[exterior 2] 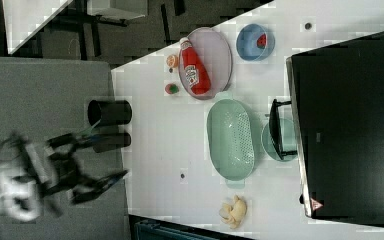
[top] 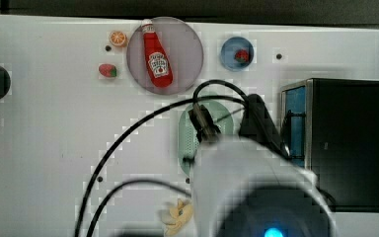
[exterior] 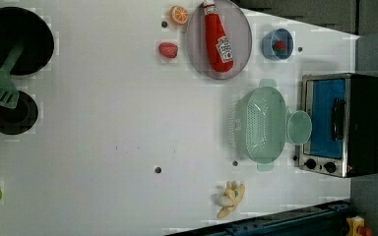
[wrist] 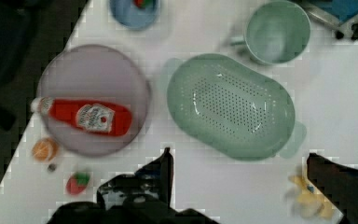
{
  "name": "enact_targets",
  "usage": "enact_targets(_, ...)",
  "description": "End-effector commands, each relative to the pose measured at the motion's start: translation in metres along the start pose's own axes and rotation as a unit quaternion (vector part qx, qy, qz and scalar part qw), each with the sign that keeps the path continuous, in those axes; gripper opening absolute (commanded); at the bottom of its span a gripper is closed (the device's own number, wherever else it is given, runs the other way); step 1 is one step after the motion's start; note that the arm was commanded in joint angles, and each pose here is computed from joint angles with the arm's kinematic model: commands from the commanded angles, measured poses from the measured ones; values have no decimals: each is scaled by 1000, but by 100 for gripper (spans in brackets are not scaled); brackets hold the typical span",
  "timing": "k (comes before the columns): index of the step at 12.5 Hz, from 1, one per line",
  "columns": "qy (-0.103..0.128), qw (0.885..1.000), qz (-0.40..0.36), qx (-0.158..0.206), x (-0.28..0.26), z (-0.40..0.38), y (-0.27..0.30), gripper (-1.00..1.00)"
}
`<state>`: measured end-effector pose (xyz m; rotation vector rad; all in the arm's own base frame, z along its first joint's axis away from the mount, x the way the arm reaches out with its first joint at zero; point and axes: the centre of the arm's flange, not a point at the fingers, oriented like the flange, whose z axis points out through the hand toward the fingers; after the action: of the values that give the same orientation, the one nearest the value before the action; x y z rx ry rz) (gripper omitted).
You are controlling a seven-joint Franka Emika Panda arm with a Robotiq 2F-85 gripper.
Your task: Drag strainer right to left.
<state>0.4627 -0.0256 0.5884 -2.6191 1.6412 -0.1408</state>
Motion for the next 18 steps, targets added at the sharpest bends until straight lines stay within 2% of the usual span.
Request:
enact_targets(1, -39, 992, 82, -91, -4, 151, -1, 100)
enact_targets(5, -28, 986, 142, -84, -14, 260, 2, 100)
enact_targets(7, -28, 982, 164, -92, -24, 310, 4, 100)
enact_targets(10, -25, 979, 185, -87, -38, 363, -1, 100)
enact_targets(14, -27, 978, 182, -94, -50, 409, 3, 100)
enact_targets(18, -26, 976, 193, -96, -65, 423, 1, 100)
